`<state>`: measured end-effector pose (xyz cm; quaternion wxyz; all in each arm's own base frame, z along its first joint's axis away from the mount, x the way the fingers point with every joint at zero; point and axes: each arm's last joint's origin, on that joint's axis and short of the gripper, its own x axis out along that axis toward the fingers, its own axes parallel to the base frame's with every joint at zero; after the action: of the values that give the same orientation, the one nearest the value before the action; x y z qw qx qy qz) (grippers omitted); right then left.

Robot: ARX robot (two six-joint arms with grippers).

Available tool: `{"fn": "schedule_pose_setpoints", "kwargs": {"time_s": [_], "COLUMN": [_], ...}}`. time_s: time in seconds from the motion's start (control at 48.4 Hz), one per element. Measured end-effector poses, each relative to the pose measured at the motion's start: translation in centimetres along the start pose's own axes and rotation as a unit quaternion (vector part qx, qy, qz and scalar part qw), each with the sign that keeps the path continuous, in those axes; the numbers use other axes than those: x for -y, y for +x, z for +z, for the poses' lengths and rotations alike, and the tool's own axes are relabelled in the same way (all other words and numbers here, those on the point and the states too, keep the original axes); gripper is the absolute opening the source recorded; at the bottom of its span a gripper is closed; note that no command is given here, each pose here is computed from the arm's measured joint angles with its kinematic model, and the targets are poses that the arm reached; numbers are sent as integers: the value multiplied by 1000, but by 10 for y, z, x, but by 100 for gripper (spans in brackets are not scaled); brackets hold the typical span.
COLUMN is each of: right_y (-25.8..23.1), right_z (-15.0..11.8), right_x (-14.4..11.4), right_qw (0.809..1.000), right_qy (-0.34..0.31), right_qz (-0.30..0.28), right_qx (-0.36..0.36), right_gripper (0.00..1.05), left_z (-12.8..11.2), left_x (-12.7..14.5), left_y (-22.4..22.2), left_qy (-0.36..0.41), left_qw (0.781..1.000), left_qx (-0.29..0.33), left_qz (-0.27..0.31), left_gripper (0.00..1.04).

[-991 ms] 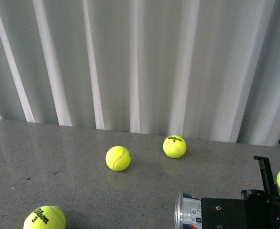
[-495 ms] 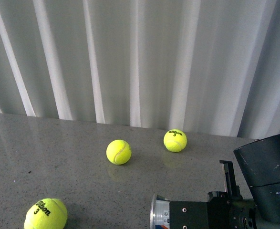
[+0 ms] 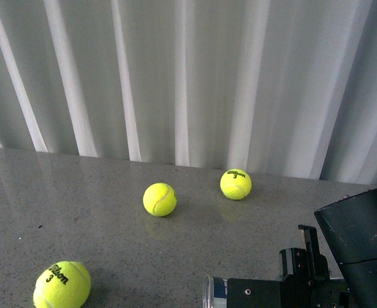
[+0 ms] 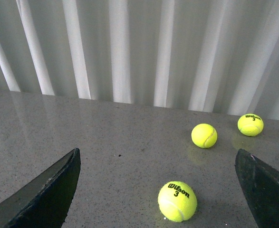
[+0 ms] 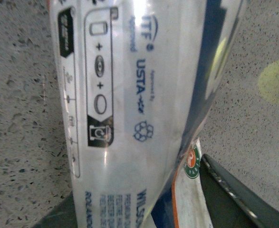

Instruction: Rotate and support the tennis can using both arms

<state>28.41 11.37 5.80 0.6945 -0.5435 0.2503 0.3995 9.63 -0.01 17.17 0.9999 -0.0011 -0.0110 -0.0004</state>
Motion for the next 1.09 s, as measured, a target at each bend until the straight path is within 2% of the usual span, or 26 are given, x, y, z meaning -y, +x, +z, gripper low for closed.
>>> {"fn": "schedule_pose_setpoints", "kwargs": {"time_s": [0.165, 0.289, 0.475, 0.619, 0.702, 0.764, 0.846, 0.888, 0.95, 1.032, 1.094], "right_y": [-12, -23, -43, -71, -90, -114, -142, -157, -170, -192, -205], "right_z": [9, 14, 17, 23, 25, 22, 11, 2, -8, -28, -40], "right_x": [5, 10, 20, 41, 56, 74, 91, 97, 99, 93, 81], "right_qw": [1000, 999, 998, 992, 982, 960, 922, 892, 863, 807, 773], "right_qy": [9, 23, 46, 86, 123, 185, 260, 311, 348, 411, 437], "right_qz": [-8, -14, -22, -60, -97, -151, -228, -271, -310, -373, -407], "right_qx": [12, 21, 30, 70, 101, 143, 175, 186, 195, 202, 213], "right_gripper": [77, 98, 98, 98, 98, 98, 98, 98, 98, 98, 98], "left_z": [0, 0, 0, 0, 0, 0, 0, 0, 0, 0, 0], "left_x": [0, 0, 0, 0, 0, 0, 0, 0, 0, 0, 0], "left_y": [0, 0, 0, 0, 0, 0, 0, 0, 0, 0, 0], "left_qy": [0, 0, 0, 0, 0, 0, 0, 0, 0, 0, 0], "left_qw": [1000, 1000, 1000, 1000, 1000, 1000, 1000, 1000, 1000, 1000, 1000], "left_qx": [0, 0, 0, 0, 0, 0, 0, 0, 0, 0, 0], "left_qz": [0, 0, 0, 0, 0, 0, 0, 0, 0, 0, 0], "left_gripper": [98, 98, 98, 98, 98, 98, 98, 98, 98, 98, 98]}}
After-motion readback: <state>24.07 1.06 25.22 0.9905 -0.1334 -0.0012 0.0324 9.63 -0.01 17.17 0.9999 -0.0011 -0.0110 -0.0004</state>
